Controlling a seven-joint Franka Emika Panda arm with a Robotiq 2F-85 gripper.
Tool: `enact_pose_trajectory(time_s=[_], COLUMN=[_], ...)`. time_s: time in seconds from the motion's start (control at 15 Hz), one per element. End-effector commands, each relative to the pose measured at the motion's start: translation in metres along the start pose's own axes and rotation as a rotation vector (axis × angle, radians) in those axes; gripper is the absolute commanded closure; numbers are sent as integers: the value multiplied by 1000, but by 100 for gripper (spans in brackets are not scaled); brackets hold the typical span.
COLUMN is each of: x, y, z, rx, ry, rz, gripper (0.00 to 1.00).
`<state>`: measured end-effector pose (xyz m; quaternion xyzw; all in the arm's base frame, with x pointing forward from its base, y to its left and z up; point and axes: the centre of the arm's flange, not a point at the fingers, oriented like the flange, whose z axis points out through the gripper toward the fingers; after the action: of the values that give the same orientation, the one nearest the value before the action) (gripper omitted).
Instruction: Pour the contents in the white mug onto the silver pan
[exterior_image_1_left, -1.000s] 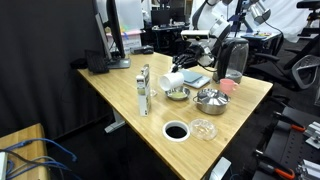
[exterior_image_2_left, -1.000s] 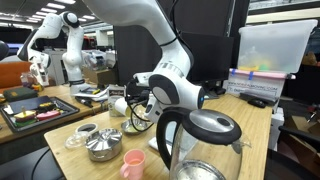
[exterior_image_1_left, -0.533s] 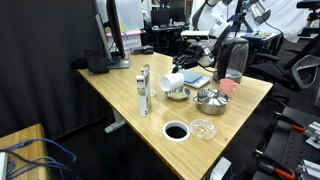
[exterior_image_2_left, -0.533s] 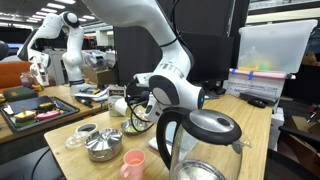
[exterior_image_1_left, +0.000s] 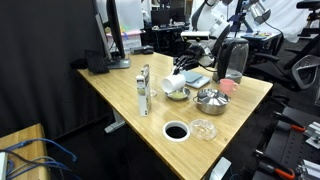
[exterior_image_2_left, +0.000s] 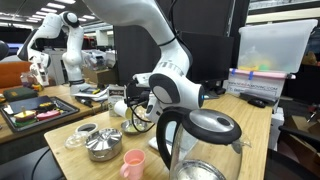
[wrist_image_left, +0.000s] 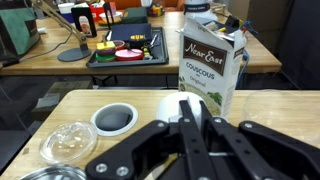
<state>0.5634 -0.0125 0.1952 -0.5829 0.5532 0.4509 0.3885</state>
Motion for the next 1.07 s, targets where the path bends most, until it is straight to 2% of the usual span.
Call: enact_pose_trajectory(time_s=[0.0, 0.33, 0.73, 1.0], x=[-13, -27, -54, -82], y=[-1, -4, -6, 12], z=[6, 20, 43, 85], rx=[-42, -119, -209, -324], ry=[91, 180, 432, 541], rz=[-46, -101, -253, -374], gripper=[98, 98, 98, 98])
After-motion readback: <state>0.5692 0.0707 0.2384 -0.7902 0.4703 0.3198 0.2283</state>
